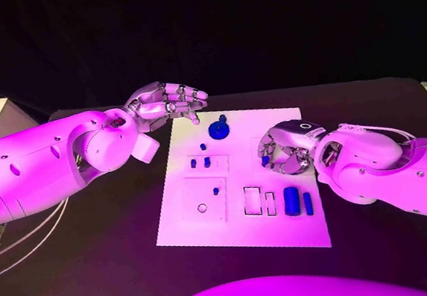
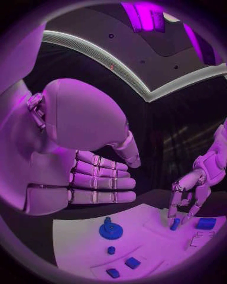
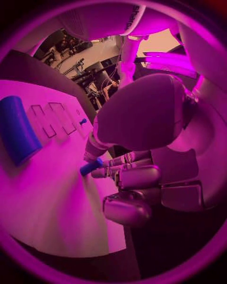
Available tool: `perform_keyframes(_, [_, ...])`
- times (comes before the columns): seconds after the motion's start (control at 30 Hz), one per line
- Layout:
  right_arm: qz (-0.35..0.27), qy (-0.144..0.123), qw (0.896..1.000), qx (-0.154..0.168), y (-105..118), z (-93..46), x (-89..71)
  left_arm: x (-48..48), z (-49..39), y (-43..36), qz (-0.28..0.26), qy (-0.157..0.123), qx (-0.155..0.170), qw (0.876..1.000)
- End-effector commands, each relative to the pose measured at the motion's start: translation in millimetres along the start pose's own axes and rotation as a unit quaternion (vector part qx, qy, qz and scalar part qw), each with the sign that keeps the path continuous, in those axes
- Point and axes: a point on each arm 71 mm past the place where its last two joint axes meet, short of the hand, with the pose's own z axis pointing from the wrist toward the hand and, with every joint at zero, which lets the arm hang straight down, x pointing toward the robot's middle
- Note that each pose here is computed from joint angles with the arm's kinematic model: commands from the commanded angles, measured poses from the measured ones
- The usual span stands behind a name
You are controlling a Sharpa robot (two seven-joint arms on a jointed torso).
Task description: Assemble the parts on the task board
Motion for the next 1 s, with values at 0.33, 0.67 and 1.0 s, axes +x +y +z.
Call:
perform_keyframes(0.33, [-0.008,-0.031,0.999,0.002,4,1.8,-2.9,1.2,-0.2,-0.8,-0.004,0.004,0.002,1.000])
perform_keyframes(0.67, [-0.012,-0.037,0.999,0.009,3,-0.6,-3.3,0.9,-0.6,-0.9,-0.004,0.004,0.002,1.000])
perform_keyframes(1.0, [0.024,-0.081,0.996,0.008,0,-18.1,-15.6,-0.1,-1.1,-0.8,-0.004,0.004,0.002,1.000])
